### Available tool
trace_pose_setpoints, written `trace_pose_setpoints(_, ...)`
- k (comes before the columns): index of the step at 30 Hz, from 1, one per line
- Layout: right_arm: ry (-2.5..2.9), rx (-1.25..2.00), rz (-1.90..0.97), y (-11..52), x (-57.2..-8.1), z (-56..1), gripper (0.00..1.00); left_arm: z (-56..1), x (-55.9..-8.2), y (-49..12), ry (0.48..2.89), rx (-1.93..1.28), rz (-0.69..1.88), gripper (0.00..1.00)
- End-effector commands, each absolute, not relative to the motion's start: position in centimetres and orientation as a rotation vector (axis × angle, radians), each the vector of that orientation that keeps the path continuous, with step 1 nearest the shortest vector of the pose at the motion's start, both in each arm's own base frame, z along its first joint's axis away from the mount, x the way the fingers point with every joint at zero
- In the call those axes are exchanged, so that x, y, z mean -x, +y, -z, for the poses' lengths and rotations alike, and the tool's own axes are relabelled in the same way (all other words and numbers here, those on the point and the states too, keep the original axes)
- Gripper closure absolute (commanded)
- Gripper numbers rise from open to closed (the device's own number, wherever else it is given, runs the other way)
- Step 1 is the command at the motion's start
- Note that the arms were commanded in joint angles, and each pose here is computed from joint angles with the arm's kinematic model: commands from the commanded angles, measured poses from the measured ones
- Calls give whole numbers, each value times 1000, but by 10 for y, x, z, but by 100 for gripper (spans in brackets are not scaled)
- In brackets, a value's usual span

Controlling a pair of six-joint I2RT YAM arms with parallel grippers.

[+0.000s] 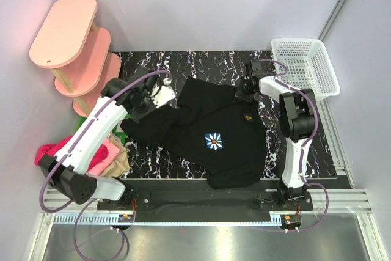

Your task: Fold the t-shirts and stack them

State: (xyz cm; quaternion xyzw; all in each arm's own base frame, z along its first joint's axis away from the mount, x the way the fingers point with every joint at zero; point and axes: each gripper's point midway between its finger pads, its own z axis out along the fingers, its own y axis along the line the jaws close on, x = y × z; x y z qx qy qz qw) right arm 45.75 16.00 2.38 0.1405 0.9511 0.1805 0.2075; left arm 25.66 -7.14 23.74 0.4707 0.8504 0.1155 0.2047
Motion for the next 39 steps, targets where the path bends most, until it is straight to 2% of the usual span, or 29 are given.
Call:
trace_pose_setpoints(1,2544,-351,-514,162,-469,-64,100,-203,-262,-74,2460,-1352,-313,80)
trace_pose_setpoints(3,2544,-347,-501,159,-468,-63,100,-188,-255,-96,2508,-1325,-149,74)
trace_pose_setpoints(4,2541,-341,-498,159,-468,-65,100,-183,-253,-103,2534,-1290,-96,67)
trace_pose_setpoints(5,2543,-340,-489,158,-469,-63,100,-178,-251,-108,2546,-1279,-62,53)
trace_pose_setpoints(7,2547,-339,-493,158,-469,-61,98,-168,-258,-111,2549,-1204,-63,43)
trace_pose_setpoints(8,2551,-350,-509,158,-469,-60,93,-165,-262,-111,2544,-1183,-79,39)
trace_pose_setpoints(9,2548,-352,-514,158,-472,-61,81,-164,-274,-111,2511,-1138,-114,38)
trace_pose_setpoints(10,2544,-355,-523,160,-473,-63,64,-159,-277,-108,2522,-1089,-124,37)
trace_pose_setpoints(12,2537,-350,-536,161,-474,-67,52,-163,-293,-110,2473,-998,-140,34)
trace_pose_setpoints(13,2534,-348,-537,161,-474,-69,42,-164,-298,-108,2467,-938,-140,33)
trace_pose_setpoints(14,2525,-346,-536,160,-475,-73,21,-169,-302,-109,2439,-905,-128,31)
trace_pose_setpoints(16,2503,-331,-538,158,-475,-84,1,-182,-317,-111,2382,-825,-107,21)
trace_pose_setpoints(21,2434,-337,-539,144,-477,-115,0,-218,-345,-106,2280,-641,-27,7)
trace_pose_setpoints(27,2373,-327,-554,138,-477,-143,0,-233,-354,-97,2259,-558,23,4)
trace_pose_setpoints(33,2394,-343,-540,136,-475,-134,0,-209,-349,-93,2313,-555,8,3)
trace_pose_setpoints(39,2432,-321,-627,150,-483,-119,0,-145,-325,-94,2449,-616,70,3)
